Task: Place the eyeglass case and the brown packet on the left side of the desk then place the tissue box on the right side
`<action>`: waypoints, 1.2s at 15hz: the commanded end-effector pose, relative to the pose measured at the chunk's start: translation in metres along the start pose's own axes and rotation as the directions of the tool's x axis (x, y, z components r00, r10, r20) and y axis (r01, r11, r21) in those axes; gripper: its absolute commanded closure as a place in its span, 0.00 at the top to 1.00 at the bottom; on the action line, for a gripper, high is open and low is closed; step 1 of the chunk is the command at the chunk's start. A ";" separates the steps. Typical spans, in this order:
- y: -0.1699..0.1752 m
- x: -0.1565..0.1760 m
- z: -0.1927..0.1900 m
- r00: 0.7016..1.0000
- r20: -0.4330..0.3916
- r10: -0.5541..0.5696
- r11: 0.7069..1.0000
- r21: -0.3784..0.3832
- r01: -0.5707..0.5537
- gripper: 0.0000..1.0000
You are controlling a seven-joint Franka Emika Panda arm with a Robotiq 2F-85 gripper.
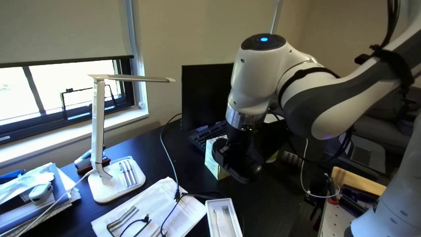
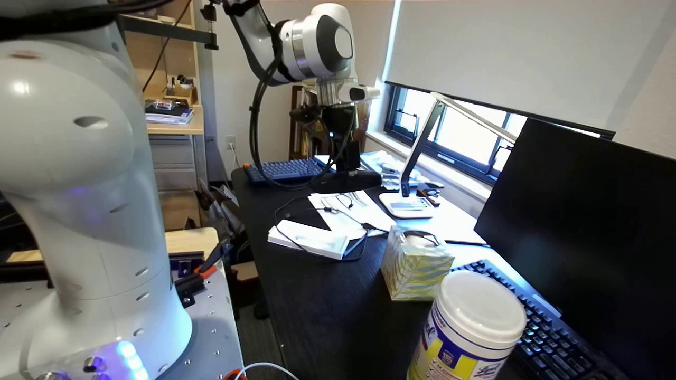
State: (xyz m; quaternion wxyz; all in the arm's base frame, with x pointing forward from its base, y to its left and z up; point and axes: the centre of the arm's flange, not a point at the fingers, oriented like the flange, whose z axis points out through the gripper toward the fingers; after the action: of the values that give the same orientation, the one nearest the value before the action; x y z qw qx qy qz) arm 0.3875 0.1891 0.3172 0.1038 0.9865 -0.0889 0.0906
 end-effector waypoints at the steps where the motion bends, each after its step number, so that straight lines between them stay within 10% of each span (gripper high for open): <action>1: 0.000 0.001 0.000 1.000 0.000 0.000 1.000 0.000 0.000 0.49; 11: -0.078 0.003 0.084 0.985 0.086 -0.148 0.953 0.278 0.119 0.49; 18: -0.139 0.004 0.122 0.969 0.135 -0.206 0.959 0.223 0.173 0.49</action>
State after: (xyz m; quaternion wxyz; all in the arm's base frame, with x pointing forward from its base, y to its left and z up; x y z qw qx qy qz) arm 0.4223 0.2692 0.1890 -0.0185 0.9997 -0.0056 0.0176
